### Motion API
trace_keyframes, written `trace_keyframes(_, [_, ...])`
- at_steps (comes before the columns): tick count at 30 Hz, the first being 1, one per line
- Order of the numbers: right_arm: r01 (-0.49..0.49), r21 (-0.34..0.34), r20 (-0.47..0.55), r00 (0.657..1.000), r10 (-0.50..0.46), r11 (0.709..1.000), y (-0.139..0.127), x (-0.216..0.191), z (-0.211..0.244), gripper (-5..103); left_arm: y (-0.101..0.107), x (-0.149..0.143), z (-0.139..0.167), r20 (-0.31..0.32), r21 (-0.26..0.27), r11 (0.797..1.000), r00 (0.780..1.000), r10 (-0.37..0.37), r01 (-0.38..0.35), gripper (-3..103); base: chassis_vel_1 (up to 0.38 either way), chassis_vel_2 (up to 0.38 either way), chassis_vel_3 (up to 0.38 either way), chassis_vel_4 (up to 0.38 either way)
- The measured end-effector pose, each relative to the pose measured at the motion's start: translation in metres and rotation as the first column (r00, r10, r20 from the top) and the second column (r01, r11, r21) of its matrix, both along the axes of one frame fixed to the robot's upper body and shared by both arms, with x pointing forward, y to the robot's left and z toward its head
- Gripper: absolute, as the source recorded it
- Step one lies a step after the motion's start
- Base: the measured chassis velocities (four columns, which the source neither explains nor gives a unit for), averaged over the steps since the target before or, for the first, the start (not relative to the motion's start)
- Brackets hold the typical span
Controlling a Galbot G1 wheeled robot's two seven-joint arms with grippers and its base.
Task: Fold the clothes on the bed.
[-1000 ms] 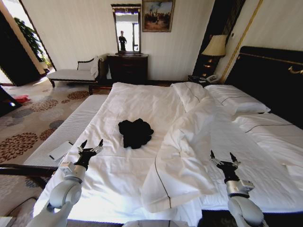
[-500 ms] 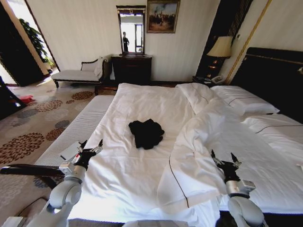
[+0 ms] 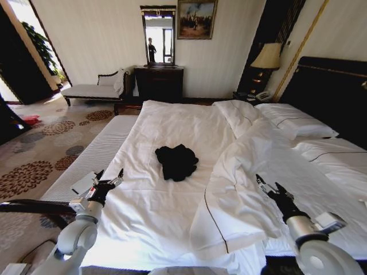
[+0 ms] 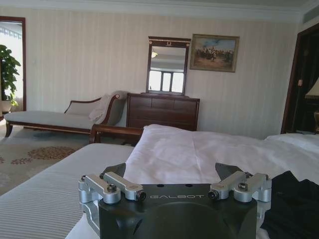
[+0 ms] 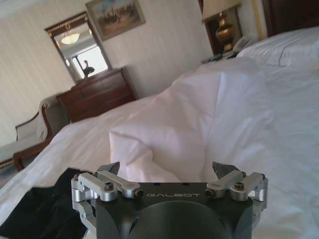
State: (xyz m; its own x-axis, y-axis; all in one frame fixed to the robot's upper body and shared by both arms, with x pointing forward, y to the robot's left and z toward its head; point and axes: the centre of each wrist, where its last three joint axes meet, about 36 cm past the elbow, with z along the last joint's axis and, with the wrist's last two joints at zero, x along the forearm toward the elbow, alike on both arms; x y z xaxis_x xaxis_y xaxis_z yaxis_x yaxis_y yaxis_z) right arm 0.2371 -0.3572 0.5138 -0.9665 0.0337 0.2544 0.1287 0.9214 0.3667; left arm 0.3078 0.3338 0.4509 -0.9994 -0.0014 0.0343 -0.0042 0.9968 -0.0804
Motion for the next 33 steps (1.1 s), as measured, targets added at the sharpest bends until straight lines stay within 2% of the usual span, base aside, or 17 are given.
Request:
trace_keyframes(5, [-0.027, -0.059, -0.075, 0.997, 0.023, 0.998, -0.015, 0.005, -0.014, 100, -0.003, -0.004, 0.003, 0.008, 0.004, 1.000, 1.000, -0.008, 0.008, 100, 0.000, 0.000, 0.000, 0.000])
trace_keyframes(13, [-0.034, -0.077, -0.115, 0.993, 0.025, 0.996, -0.021, 0.004, -0.019, 100, -0.002, -0.007, 0.001, 0.008, 0.004, 1.000, 1.000, -0.010, 0.010, 100, 0.000, 0.000, 0.000, 0.000])
trace_keyframes(20, [-0.040, -0.047, -0.148, 0.988, 0.033, 0.998, -0.015, -0.003, -0.023, 100, -0.005, -0.007, -0.001, 0.009, -0.008, 1.000, 1.000, -0.010, 0.010, 100, 0.000, 0.000, 0.000, 0.000])
trace_keyframes(28, [-0.092, 0.037, -0.166, 0.981, 0.097, 0.995, -0.004, -0.002, -0.019, 100, -0.007, -0.008, 0.000, 0.014, -0.013, 1.000, 1.000, -0.008, 0.008, 100, 0.000, 0.000, 0.000, 0.000])
trace_keyframes(33, [-0.118, 0.031, -0.165, 0.979, 0.121, 0.993, -0.003, 0.005, -0.018, 100, -0.006, -0.010, 0.001, 0.013, -0.012, 1.000, 1.000, -0.004, 0.004, 100, 0.000, 0.000, 0.000, 0.000])
